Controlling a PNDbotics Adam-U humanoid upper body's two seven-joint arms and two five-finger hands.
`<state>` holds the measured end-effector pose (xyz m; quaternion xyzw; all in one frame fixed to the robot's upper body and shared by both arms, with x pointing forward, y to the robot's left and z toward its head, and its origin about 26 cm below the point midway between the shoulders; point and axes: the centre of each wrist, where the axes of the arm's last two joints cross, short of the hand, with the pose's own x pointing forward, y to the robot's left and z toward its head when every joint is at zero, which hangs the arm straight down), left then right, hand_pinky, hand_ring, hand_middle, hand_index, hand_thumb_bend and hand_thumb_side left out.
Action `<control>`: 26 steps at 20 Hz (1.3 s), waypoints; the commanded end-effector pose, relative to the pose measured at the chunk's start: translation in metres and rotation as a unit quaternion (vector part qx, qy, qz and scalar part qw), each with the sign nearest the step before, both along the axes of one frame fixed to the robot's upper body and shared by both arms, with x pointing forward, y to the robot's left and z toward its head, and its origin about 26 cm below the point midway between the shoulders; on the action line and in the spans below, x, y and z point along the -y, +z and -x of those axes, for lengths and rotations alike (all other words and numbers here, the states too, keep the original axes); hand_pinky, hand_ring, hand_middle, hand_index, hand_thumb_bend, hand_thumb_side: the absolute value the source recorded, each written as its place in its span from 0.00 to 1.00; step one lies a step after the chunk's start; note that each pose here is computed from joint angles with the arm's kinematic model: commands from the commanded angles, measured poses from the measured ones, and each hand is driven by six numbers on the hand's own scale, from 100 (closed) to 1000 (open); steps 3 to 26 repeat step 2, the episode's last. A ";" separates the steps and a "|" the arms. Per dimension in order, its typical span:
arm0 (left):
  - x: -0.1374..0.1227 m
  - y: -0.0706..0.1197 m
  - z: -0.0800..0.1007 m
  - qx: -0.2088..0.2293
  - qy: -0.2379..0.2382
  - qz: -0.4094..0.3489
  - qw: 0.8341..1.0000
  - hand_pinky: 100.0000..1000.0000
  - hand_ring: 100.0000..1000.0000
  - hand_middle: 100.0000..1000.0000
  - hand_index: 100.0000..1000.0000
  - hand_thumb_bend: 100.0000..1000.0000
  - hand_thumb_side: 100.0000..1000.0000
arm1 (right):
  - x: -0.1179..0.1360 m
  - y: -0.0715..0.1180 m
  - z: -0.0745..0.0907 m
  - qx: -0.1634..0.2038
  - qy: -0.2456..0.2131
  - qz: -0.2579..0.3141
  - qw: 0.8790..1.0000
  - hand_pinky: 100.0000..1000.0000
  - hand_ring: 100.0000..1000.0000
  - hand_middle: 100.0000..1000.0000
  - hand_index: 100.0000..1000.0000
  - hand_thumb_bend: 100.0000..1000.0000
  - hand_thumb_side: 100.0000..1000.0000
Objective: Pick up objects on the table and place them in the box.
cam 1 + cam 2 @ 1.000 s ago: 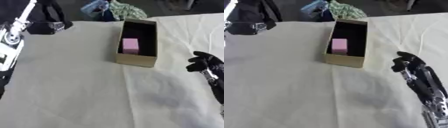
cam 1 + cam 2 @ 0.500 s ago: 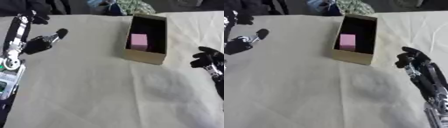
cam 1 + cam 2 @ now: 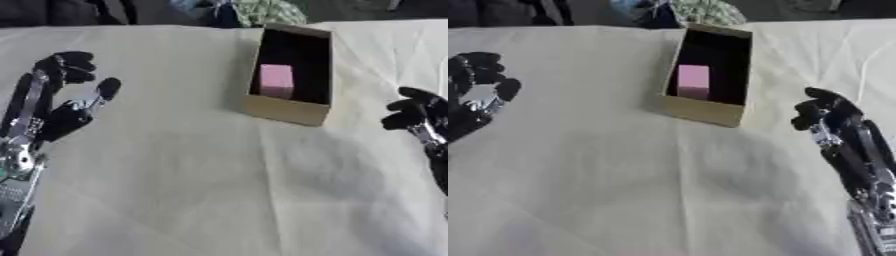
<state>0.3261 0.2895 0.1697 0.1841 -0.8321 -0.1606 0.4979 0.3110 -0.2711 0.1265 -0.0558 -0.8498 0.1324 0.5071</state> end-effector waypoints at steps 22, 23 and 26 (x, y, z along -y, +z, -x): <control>-0.005 0.006 0.001 0.004 -0.016 0.032 0.999 0.73 0.61 0.58 0.73 0.64 0.55 | 0.002 0.012 0.001 0.020 0.002 0.004 1.000 0.59 0.56 0.58 0.81 0.38 0.63; -0.005 0.006 0.001 0.004 -0.016 0.032 0.999 0.73 0.61 0.58 0.73 0.64 0.55 | 0.002 0.012 0.001 0.020 0.002 0.004 1.000 0.59 0.56 0.58 0.81 0.38 0.63; -0.005 0.006 0.001 0.004 -0.016 0.032 0.999 0.73 0.61 0.58 0.73 0.64 0.55 | 0.002 0.012 0.001 0.020 0.002 0.004 1.000 0.59 0.56 0.58 0.81 0.38 0.63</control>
